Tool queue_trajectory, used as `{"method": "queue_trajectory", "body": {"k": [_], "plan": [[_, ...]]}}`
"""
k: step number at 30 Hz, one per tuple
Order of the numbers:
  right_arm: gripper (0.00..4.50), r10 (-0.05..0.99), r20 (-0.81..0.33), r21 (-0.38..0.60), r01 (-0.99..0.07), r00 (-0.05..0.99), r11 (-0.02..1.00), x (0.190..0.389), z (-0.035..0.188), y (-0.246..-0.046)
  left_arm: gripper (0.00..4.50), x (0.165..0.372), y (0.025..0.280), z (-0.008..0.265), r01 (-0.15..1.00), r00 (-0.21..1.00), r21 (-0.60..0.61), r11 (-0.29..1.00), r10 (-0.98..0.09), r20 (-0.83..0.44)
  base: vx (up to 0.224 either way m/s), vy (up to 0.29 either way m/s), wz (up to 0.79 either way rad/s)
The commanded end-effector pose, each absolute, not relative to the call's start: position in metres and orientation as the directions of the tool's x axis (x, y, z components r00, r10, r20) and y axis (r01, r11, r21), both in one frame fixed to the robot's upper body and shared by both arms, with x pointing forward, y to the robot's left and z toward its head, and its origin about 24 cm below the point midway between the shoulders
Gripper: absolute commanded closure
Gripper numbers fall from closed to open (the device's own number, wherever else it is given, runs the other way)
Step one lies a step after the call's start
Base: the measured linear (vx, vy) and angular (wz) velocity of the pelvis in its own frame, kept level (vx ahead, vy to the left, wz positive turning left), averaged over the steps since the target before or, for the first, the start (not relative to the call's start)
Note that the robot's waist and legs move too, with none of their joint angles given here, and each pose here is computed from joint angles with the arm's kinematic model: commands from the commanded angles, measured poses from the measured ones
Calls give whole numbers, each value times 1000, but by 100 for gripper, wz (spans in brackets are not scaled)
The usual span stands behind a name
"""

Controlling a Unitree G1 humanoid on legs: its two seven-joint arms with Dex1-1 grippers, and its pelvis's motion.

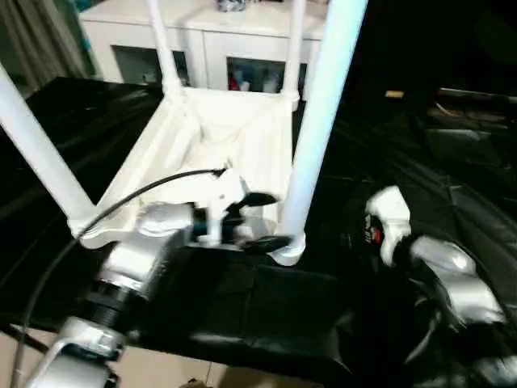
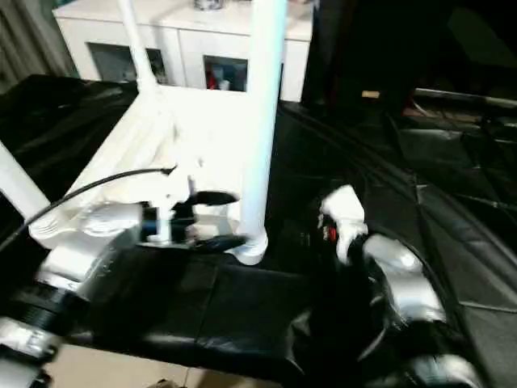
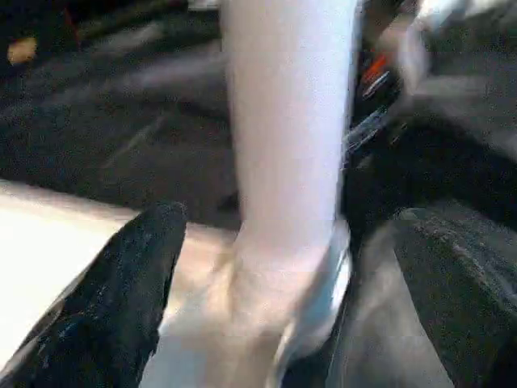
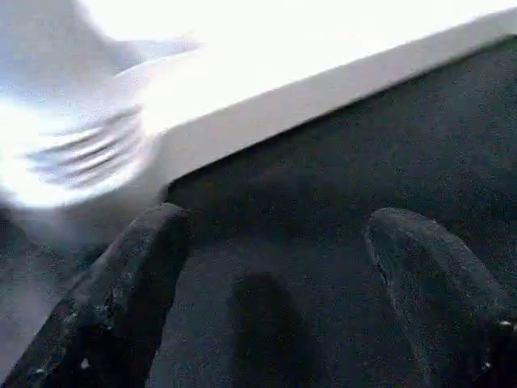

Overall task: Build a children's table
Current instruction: Rotate table base

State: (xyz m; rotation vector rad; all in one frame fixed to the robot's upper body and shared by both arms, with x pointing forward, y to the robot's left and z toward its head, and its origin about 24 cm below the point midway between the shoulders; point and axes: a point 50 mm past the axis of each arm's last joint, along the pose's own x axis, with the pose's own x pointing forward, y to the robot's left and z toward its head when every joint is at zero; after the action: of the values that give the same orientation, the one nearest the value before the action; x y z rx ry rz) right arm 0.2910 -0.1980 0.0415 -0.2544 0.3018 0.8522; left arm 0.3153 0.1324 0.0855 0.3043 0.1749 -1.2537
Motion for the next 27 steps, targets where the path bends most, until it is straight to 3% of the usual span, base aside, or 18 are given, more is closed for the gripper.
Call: {"method": "queue_trajectory", "body": {"k": [1,3,9,13,20,27], "plan": [[61,738,-363,-100,-811,569,576,288,48,-194,35,321,137,89,946,315,187,265,-886,-340,0,0,0],[61,776,-384,-90,-856,501,509,280,52,-192,48,325,144,83,943,321,215,252,-855,-408,0,0,0],[61,831,-406,-85,-920,382,382,271,66,-182,101,327,142,72,976,210,149,157,-854,-477,0,0,0],[61,841,-407,-87,-932,356,352,270,73,-179,126,328,140,69,988,151,87,124,-861,-486,0,0,0],[61,843,-428,-88,-943,326,320,264,80,-178,182,340,138,65,983,179,134,126,-816,-550,0,0,0],[61,833,-458,-85,-948,310,306,258,81,-181,243,344,134,64,991,125,112,72,-795,-593,0,0,0]]}}
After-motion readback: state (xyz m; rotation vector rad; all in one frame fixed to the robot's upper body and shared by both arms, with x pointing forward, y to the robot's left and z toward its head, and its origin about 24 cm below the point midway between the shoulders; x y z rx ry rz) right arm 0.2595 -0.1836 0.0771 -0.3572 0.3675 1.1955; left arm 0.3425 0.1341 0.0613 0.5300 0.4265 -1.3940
